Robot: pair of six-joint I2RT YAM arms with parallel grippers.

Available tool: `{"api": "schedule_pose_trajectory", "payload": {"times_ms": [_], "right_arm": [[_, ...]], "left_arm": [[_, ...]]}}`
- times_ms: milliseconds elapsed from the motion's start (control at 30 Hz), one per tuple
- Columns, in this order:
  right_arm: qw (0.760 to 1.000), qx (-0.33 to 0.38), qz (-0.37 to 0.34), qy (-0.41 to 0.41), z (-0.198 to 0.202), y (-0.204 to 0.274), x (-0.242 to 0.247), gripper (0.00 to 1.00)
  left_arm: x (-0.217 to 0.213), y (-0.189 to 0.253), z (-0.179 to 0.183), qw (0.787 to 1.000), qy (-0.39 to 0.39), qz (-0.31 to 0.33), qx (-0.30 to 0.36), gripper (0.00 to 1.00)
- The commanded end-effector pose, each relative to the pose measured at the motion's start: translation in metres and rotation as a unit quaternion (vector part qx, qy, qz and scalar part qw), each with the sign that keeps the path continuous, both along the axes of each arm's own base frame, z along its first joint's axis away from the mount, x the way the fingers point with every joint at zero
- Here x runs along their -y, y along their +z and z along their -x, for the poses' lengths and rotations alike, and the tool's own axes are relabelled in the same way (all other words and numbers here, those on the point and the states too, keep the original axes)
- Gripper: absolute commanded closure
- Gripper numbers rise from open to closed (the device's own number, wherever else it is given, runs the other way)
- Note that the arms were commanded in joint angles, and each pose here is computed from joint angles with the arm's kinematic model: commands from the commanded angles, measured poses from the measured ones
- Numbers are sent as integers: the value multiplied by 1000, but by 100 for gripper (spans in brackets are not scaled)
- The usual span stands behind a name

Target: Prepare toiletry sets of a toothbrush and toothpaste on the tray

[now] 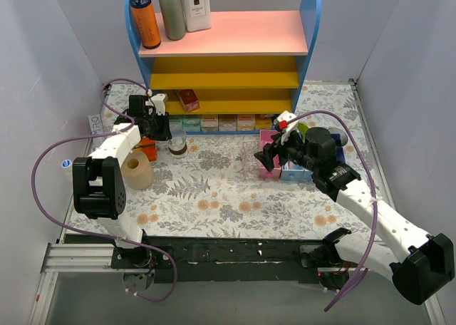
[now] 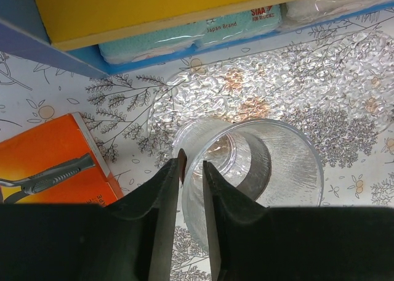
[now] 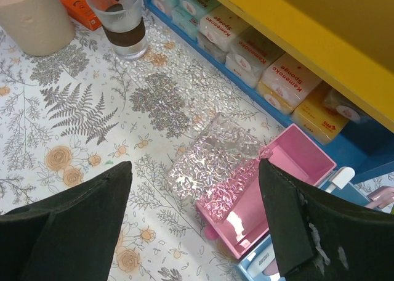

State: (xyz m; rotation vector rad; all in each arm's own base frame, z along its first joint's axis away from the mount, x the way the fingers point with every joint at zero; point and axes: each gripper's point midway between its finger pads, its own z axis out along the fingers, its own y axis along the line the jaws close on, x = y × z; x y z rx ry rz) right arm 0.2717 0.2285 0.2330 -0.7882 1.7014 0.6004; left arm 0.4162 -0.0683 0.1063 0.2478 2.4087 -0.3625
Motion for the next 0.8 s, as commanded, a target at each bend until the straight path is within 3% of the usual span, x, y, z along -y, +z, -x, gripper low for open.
{"api": "schedule_pose_trajectory", "payload": {"times_ms": [0, 167, 767], "right_arm": [[1000, 24, -19, 0, -2, 15, -1, 10], [1000, 23, -17, 0, -2, 14, -1, 10], [1000, 18, -18, -2, -2, 9, -1, 10]], "left_arm": [[18, 0, -16, 1000, -23, 11, 13, 76], [16, 0, -17, 1000, -17, 10, 13, 74], [15, -1, -24, 1000, 1, 15, 14, 79]]}}
